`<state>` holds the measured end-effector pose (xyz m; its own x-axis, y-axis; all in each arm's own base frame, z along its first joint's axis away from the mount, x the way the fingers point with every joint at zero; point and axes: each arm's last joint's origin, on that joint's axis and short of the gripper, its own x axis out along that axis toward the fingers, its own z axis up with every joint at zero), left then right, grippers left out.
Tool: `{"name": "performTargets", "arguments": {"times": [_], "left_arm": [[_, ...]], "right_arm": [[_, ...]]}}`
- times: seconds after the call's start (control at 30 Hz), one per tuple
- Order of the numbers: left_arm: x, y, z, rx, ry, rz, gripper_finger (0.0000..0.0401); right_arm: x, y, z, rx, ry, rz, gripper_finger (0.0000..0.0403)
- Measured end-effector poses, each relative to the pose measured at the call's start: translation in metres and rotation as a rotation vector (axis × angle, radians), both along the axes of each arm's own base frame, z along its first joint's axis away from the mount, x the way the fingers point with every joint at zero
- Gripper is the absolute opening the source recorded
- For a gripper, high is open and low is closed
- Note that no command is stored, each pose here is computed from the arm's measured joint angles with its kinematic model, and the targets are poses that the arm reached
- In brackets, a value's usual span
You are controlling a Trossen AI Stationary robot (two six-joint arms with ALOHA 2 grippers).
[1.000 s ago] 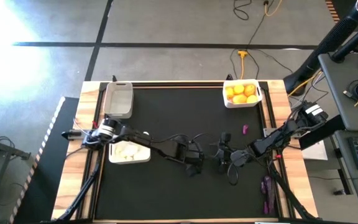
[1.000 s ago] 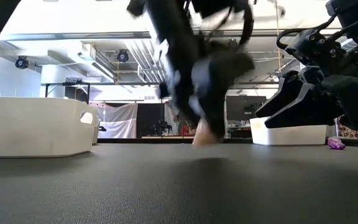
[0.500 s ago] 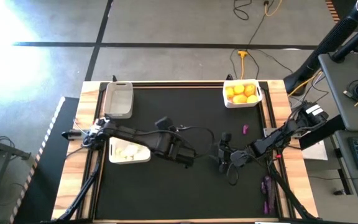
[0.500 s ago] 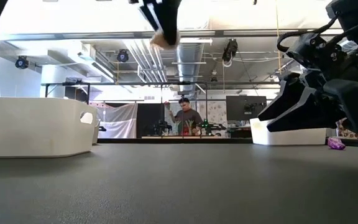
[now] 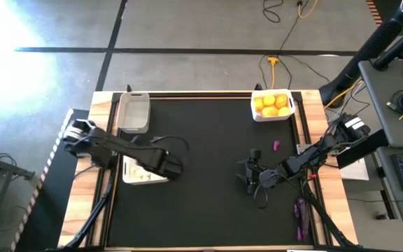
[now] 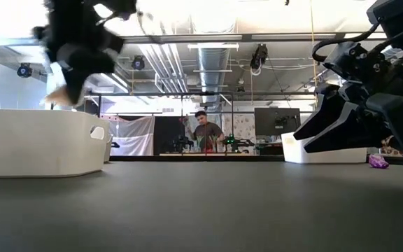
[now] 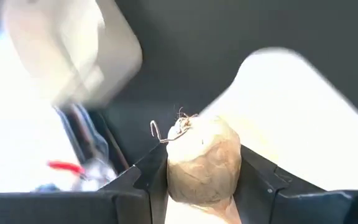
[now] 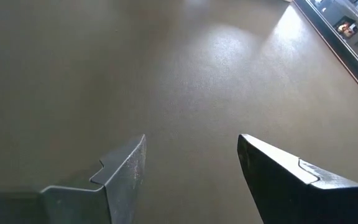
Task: Sort produce into baskets
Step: Put the white garlic into the bottom white bin, then move the violet eggplant to the top center of the table
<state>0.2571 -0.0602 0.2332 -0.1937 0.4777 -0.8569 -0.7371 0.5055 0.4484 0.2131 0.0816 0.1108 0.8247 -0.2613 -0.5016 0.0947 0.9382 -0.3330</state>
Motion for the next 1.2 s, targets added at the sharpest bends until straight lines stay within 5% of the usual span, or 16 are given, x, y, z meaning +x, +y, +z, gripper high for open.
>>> {"name": "performTargets", "arguments": {"times": [0.2,0.43,0.8,1.03,1.2], "left_arm": [[-0.023,-0.001,-0.045,-0.187,-0.192,0.091,0.0126],[-0.026,0.000,-0.067,-0.189,-0.205,0.107,0.0177],[0.006,-0.004,-0.004,-0.034,-0.322,-0.035,0.0284],[0.033,-0.006,0.044,0.095,-0.542,-0.166,0.0295],[0.051,0.000,0.046,0.050,-0.621,-0.271,0.0291]], "right_arm": [[0.001,0.000,0.001,-0.002,-0.006,0.002,0.0251],[0.001,0.000,0.001,-0.002,-0.007,0.003,0.0246],[0.001,0.000,0.001,-0.008,-0.006,0.005,0.0244],[0.001,0.000,0.001,-0.008,-0.006,0.006,0.0244],[0.001,0.000,0.001,-0.008,-0.006,0.006,0.0244]]}}
